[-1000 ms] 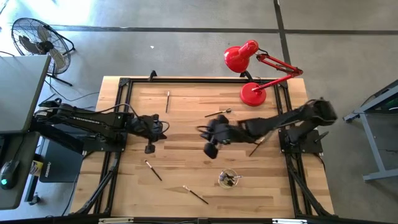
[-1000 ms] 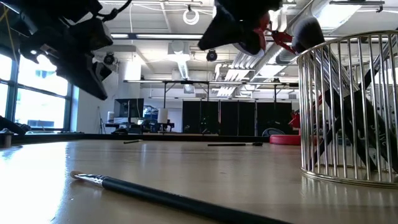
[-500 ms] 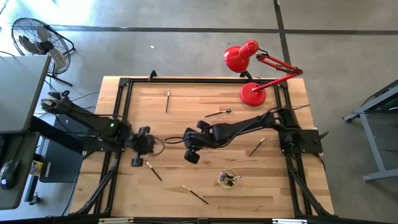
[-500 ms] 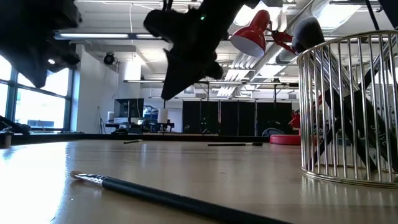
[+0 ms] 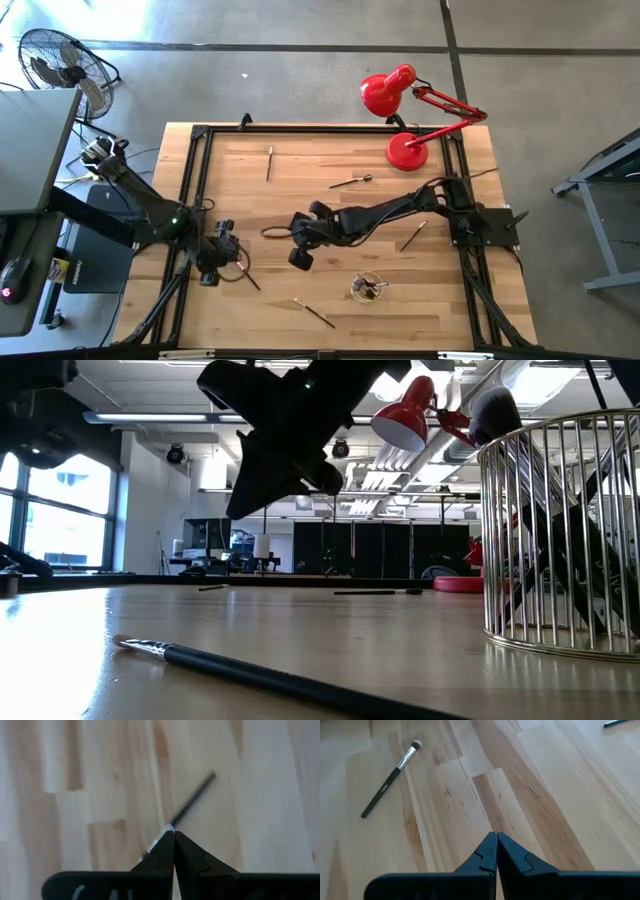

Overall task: Pick & Place Makeup Brushes
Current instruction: Put the eyeshadow brush into the gold makeup holder

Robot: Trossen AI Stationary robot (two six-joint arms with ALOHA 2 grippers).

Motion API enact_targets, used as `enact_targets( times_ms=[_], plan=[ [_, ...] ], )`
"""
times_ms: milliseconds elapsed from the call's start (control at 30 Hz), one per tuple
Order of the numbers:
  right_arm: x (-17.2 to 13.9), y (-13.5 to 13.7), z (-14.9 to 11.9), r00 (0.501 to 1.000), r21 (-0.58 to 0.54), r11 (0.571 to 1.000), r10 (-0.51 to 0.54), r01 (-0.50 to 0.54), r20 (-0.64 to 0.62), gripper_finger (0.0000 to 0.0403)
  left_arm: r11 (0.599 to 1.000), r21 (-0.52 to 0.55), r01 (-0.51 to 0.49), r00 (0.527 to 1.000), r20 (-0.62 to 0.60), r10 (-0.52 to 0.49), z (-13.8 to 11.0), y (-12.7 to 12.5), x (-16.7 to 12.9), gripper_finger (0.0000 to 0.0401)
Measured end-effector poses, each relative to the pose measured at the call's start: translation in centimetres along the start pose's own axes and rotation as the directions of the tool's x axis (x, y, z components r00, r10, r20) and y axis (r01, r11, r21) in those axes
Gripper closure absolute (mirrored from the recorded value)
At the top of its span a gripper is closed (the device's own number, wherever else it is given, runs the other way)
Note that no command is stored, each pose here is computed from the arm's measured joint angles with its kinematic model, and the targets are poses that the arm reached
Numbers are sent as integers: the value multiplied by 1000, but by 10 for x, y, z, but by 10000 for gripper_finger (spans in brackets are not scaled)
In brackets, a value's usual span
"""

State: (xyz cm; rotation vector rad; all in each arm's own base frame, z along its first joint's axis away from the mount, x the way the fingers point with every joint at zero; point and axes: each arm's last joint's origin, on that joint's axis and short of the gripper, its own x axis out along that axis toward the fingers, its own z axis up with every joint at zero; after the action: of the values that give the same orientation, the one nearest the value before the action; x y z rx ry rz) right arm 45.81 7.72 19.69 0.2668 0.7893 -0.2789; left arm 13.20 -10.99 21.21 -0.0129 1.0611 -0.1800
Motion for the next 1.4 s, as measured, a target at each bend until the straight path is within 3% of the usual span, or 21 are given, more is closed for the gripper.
enact_targets(
  times_ms=[167, 367, 533, 900, 1167, 1400],
  plan=[
    [3, 7, -12, 999, -7, 1000, -5, 5, 32, 403, 995, 97, -11, 995, -93, 20, -6, -11, 15, 401],
    [11, 6, -22, 997, 24, 999, 47, -49, 61, 403, 986, 135, -95, 977, -179, 118, -10, -11, 32, 400],
    [13, 5, -26, 997, 31, 997, 64, -65, 47, 403, 983, 150, -106, 966, -218, 137, -11, -13, 41, 375],
    [13, 5, -25, 996, 21, 997, 67, -69, 57, 403, 980, 157, -124, 967, -203, 155, -11, -12, 42, 288],
    [13, 6, -24, 994, 5, 996, 89, -90, 56, 403, 976, 168, -136, 956, -237, 174, -26, -5, 52, 282],
    [13, 6, -24, 994, 5, 996, 88, -89, 57, 403, 979, 186, -84, 979, -166, 116, -28, -6, 61, 282]
  ],
)
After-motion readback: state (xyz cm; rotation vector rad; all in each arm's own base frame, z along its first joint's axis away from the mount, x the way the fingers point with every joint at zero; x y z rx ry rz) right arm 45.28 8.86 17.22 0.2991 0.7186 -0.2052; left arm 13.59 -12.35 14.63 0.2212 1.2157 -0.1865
